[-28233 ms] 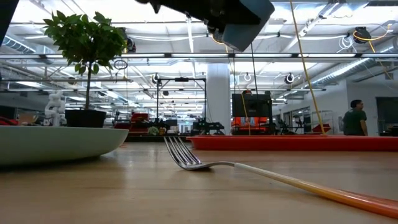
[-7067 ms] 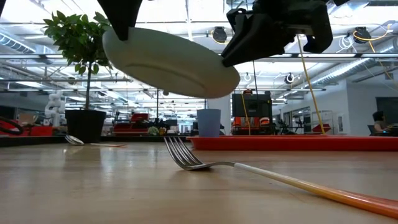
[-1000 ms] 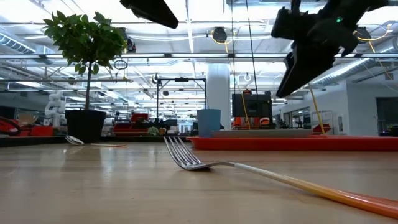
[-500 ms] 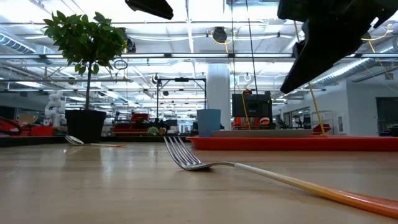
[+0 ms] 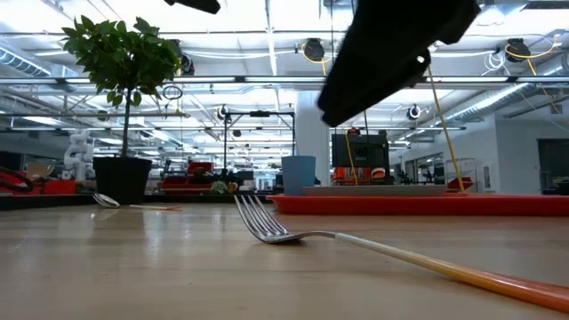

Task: Pick and place plate/cup/fork/spoon on tray
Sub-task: Put the orange fork on the red tray to the right of the light blue plate

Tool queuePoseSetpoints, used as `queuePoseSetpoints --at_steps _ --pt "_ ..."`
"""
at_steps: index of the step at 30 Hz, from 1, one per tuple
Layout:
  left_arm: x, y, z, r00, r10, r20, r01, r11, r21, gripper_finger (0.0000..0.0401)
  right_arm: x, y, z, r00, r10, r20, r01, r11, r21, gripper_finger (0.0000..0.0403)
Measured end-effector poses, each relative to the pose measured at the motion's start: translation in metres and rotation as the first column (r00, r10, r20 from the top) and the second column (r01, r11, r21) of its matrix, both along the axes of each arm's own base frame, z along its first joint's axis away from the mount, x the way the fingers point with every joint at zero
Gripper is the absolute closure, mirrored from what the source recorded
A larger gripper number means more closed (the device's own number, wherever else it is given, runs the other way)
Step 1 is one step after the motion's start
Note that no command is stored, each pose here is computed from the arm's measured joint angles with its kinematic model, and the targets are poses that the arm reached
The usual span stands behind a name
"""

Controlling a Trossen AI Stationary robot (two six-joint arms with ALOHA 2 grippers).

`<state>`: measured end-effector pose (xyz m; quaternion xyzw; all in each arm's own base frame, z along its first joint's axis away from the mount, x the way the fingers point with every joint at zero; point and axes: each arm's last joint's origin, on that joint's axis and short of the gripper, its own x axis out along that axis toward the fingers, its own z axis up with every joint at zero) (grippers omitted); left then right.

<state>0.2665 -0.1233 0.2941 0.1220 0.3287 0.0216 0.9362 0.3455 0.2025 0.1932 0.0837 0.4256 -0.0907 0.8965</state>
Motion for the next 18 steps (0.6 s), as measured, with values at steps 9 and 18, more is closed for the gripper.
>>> queuePoseSetpoints --at_steps 9,18 --pt "-0.013 -0.018 -0.003 0.999 -0.034 -0.034 0.034 0.999 -0.020 0.0286 0.014 0.014 -0.023 0.994 -0.103 -0.028 0.105 0.992 0.070 0.0259" --pt "-0.021 -0.032 -0.003 0.996 -0.084 -0.030 0.083 0.996 -0.023 0.0286 0.008 0.027 -0.027 0.976 -0.217 -0.021 0.217 0.961 0.172 0.0259"
